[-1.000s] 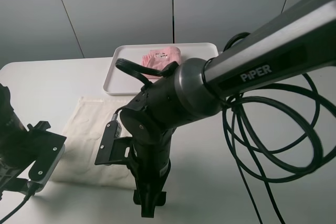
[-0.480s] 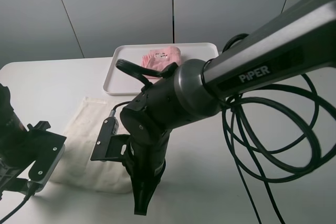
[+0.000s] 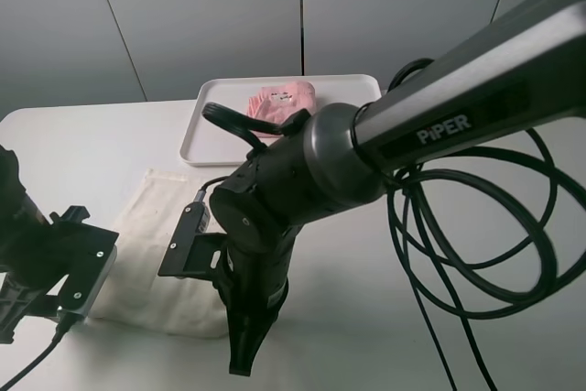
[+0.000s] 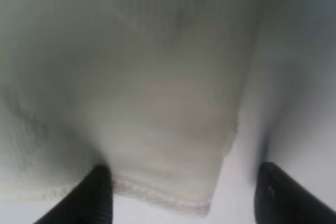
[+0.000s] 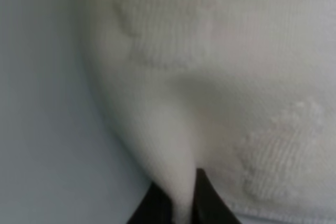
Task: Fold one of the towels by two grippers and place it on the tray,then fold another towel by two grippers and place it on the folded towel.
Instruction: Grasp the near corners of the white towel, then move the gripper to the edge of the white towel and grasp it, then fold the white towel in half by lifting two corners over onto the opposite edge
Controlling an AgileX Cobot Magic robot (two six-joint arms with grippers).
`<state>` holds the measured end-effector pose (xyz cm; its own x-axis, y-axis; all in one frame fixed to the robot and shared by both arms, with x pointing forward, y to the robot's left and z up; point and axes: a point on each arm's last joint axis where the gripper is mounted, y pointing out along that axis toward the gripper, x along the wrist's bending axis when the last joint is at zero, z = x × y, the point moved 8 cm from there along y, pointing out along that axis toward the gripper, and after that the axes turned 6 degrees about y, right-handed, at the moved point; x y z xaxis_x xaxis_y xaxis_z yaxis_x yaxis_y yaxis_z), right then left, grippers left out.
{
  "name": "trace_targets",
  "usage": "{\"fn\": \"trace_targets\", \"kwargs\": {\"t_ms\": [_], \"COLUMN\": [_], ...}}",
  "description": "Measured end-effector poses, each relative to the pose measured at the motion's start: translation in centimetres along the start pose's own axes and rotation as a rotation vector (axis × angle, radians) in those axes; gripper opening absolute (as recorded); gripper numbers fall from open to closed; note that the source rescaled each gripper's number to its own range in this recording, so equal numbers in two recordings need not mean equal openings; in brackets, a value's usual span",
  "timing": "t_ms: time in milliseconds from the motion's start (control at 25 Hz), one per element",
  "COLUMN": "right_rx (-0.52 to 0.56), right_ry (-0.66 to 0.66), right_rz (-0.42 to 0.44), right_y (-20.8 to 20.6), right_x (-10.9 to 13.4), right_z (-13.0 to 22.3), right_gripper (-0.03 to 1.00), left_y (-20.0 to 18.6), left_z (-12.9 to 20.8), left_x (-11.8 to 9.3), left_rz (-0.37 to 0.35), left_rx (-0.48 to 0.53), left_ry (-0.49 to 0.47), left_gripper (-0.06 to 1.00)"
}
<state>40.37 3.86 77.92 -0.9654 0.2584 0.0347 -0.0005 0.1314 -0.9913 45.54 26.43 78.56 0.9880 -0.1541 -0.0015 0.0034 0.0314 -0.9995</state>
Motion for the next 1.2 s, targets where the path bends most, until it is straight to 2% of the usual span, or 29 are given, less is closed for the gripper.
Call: {"fn": "trace_targets", "kwargs": {"t_ms": [360,600,720,960,1200], "right_rx": [-0.008,-0.012,-0.013,-0.033,-0.082], "right_ry": [0.031,0.054,0.074,0.18,0.314], "right_rz": [-0.019,-0.031,-0.033,-0.035,-0.054], "right_y": [0.0,0.0,-0.1,-3.1,-6.4], "right_x": [0.3,0.5,0.5,-0.9,-2.7], "right_z": [-0.1,-0.2,-0.2,0.0,0.2], "right_gripper": [0.0,0.0,0.0,0.0,0.0], "left_y": [0.0,-0.2,-1.0,-2.3,-4.3], "left_z": [0.0,-0.2,-0.3,-0.8,-1.8], "left_x": [0.4,0.2,0.3,0.6,2.8], "left_rz": [-0.018,-0.014,-0.036,-0.07,-0.126], "left_rx": [0.0,-0.013,-0.022,-0.06,-0.131], "left_ry": [0.002,-0.025,-0.06,-0.153,-0.299], "left_gripper": [0.03,0.0,0.0,0.0,0.0]}}
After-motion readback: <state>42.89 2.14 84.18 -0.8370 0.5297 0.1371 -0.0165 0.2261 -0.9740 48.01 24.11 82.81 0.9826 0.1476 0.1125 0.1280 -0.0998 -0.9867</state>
